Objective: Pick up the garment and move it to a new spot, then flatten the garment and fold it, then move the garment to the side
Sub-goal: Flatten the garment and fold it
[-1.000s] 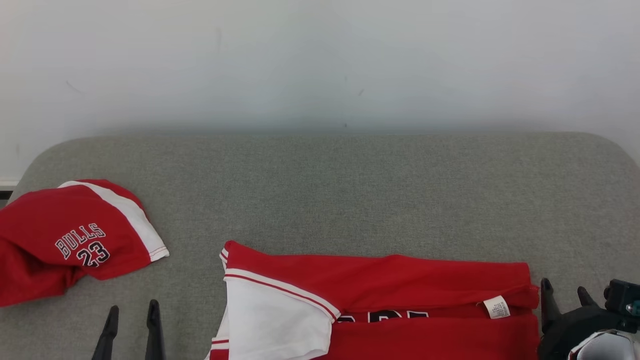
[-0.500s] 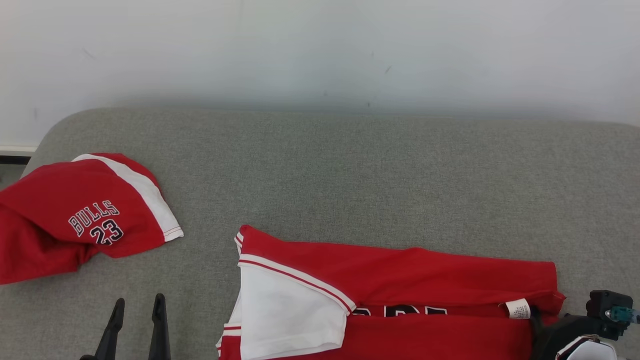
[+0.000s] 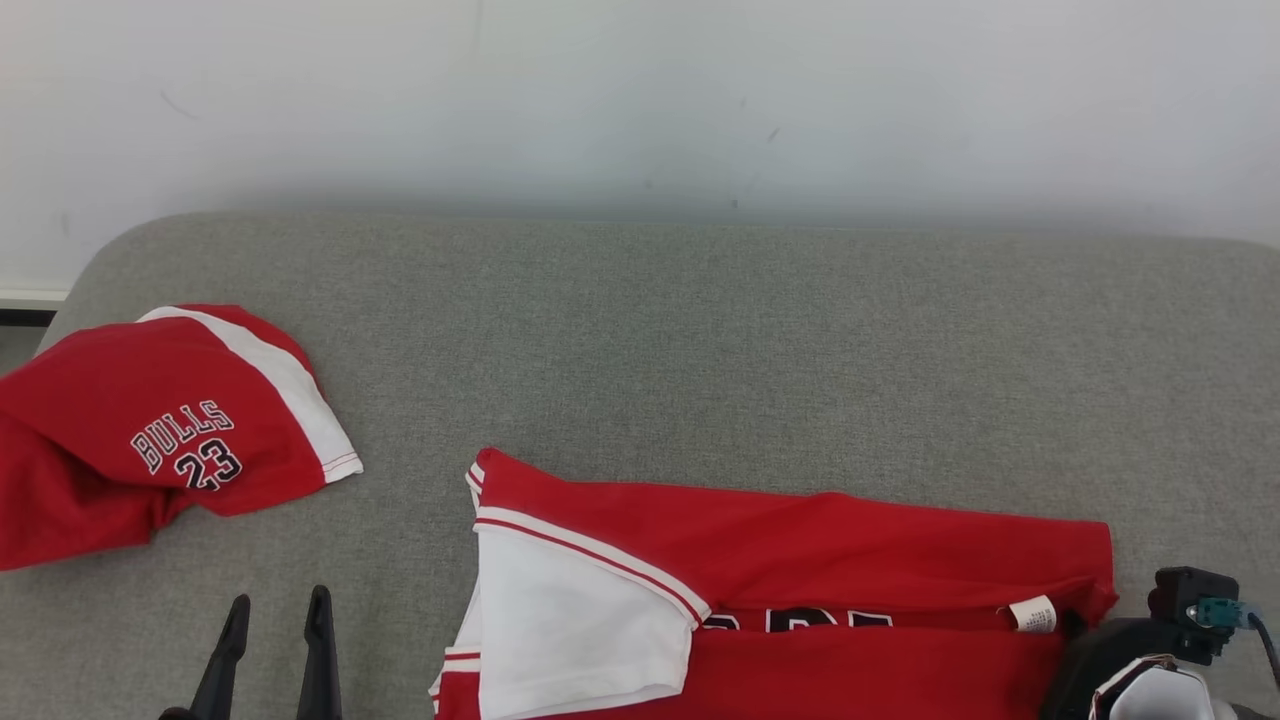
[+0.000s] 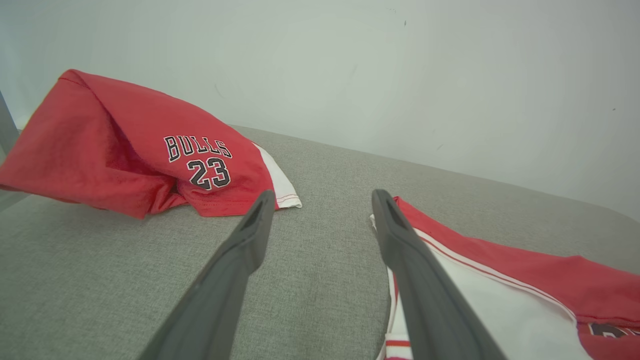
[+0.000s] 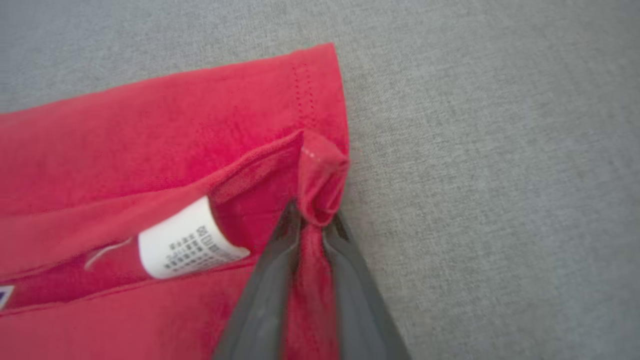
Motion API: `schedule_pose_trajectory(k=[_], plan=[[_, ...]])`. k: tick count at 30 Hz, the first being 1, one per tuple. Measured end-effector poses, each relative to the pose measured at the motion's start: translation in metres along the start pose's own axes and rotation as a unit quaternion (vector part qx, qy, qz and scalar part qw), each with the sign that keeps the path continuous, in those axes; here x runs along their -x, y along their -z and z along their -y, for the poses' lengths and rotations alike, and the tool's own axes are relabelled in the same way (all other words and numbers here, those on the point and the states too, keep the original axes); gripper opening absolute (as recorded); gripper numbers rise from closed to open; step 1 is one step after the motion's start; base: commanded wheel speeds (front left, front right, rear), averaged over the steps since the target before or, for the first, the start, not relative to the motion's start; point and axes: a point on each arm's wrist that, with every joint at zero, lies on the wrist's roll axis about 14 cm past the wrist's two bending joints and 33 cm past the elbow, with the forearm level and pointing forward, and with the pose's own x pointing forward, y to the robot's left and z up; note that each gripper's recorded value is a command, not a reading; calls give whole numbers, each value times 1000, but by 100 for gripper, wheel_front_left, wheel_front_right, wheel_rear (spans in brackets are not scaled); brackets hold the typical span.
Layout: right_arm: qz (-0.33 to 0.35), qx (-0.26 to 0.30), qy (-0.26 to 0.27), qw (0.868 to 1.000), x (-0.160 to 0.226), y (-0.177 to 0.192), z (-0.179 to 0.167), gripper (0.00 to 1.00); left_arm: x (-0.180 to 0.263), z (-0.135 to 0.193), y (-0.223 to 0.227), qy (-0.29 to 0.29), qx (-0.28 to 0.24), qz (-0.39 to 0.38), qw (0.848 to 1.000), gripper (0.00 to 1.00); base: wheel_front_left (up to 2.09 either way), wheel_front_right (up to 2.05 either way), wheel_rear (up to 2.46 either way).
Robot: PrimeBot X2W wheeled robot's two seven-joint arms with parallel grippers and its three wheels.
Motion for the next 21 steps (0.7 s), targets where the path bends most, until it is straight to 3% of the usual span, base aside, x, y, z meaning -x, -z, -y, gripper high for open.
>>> schedule_pose_trajectory(k=[6,10,21], plan=[[25,-13,16,999,2,-10,11,0,-2,1,2,2,1,-2,1000,100,0,0,0],[70,-27,56,996,9,-30,39,0,-3,4,4,4,3,-5,1000,100,0,0,0],[174,-36,171,969,46,-77,113,0,-6,9,7,8,8,-7,1000,100,0,0,0]])
